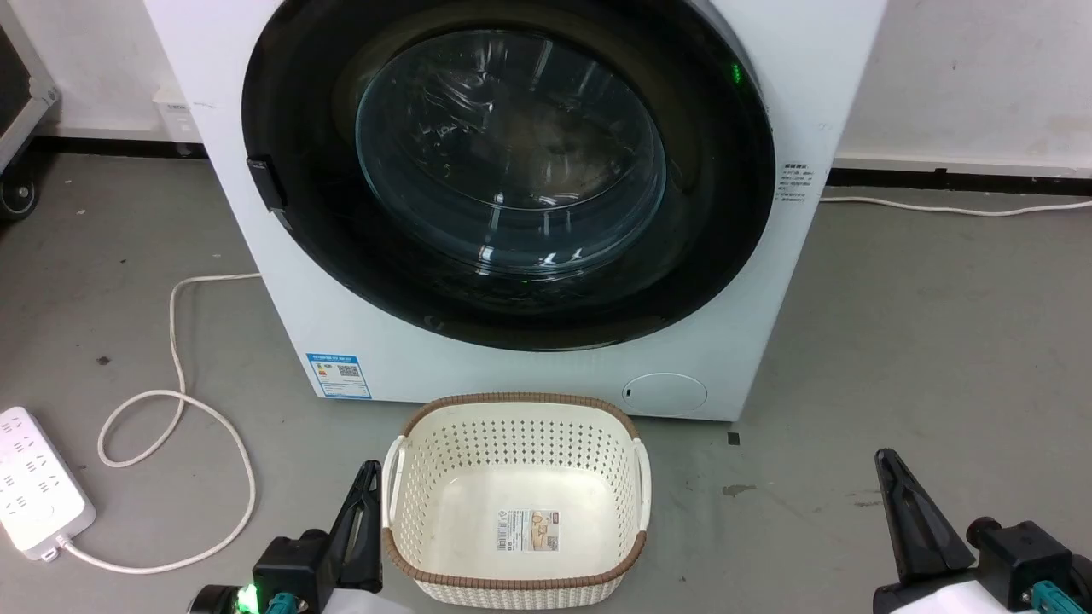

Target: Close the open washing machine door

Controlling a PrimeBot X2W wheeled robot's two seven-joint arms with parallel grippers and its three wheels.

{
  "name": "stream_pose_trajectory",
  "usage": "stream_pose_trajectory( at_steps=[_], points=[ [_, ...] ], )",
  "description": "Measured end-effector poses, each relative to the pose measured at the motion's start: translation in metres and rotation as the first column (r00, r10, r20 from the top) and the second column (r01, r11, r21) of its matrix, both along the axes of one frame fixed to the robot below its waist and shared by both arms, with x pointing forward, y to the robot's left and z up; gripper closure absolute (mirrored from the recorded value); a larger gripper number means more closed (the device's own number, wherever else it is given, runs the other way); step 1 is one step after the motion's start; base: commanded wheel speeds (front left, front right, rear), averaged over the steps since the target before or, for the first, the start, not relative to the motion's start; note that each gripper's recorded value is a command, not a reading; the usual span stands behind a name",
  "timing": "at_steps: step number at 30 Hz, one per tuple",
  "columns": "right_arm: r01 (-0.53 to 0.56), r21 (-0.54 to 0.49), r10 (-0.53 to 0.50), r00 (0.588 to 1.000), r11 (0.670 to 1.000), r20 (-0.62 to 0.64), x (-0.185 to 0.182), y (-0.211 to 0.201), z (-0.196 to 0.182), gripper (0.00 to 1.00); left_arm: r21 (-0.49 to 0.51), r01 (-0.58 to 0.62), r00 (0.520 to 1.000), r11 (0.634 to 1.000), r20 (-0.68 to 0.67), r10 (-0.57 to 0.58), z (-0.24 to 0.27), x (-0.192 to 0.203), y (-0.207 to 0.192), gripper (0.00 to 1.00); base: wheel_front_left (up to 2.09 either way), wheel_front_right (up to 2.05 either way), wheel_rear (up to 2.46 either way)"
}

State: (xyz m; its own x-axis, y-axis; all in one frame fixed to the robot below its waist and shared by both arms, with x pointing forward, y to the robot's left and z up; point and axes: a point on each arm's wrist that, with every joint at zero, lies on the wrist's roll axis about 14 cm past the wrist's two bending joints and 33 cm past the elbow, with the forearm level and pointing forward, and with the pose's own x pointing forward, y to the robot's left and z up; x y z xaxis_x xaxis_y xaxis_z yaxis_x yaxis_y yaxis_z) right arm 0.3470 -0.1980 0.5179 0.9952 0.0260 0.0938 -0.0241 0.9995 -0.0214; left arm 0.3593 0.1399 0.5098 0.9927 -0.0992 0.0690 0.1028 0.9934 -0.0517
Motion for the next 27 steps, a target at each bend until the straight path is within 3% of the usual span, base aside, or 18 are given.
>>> stream_pose_trajectory(
  at_steps=[27],
  points=[
    [-0.026,-0.004,0.026,0.999,1.000,-0.032,0.0058,0.0088,0.0002,1.00,0.027,-0.027,0.999,0.999,-0.023,0.027,0.0019,0.0028,0.0098,1.00,0.00,0.00,0.00]
  ],
)
